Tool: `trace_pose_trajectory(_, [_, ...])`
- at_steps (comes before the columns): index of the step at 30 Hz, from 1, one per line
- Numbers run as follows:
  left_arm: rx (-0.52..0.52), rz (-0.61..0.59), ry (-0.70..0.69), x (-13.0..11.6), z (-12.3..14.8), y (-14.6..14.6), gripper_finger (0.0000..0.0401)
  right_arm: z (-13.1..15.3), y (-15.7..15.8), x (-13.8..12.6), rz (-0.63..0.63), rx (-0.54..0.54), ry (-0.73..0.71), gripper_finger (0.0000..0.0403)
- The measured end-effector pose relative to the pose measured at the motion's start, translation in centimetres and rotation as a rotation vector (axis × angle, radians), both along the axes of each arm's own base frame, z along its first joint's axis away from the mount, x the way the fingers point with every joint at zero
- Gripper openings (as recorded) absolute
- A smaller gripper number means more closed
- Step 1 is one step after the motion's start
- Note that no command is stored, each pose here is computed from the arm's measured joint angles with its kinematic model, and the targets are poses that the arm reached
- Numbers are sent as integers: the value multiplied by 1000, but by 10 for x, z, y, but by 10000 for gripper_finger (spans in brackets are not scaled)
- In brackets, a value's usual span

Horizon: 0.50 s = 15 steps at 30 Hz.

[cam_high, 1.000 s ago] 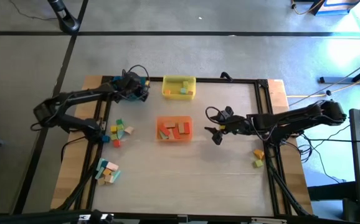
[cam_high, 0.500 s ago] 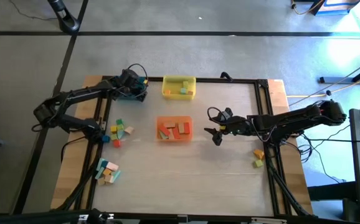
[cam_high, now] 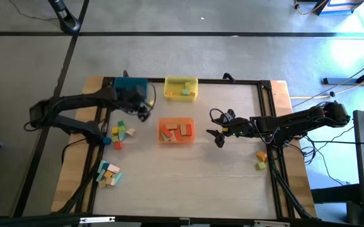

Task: Sort blocks by size
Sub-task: Put the orange triangle block into the blue bin, then put the brown triangle block into the blue bin

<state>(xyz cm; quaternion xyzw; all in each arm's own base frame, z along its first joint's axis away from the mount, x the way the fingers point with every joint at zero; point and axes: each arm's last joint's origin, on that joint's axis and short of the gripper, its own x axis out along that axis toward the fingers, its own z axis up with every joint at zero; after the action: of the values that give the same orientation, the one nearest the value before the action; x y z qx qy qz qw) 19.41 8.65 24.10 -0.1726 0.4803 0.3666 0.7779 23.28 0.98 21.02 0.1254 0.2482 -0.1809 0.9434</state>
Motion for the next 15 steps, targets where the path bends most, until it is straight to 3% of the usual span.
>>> trace_pose_trajectory(8, [-152,63,104,-8,-24,-42,233,0,0,0,6,3,0,276])
trace_pose_trajectory(15, [-226,119,149,-18,-51,-58,233,0,0,0,6,4,0,276])
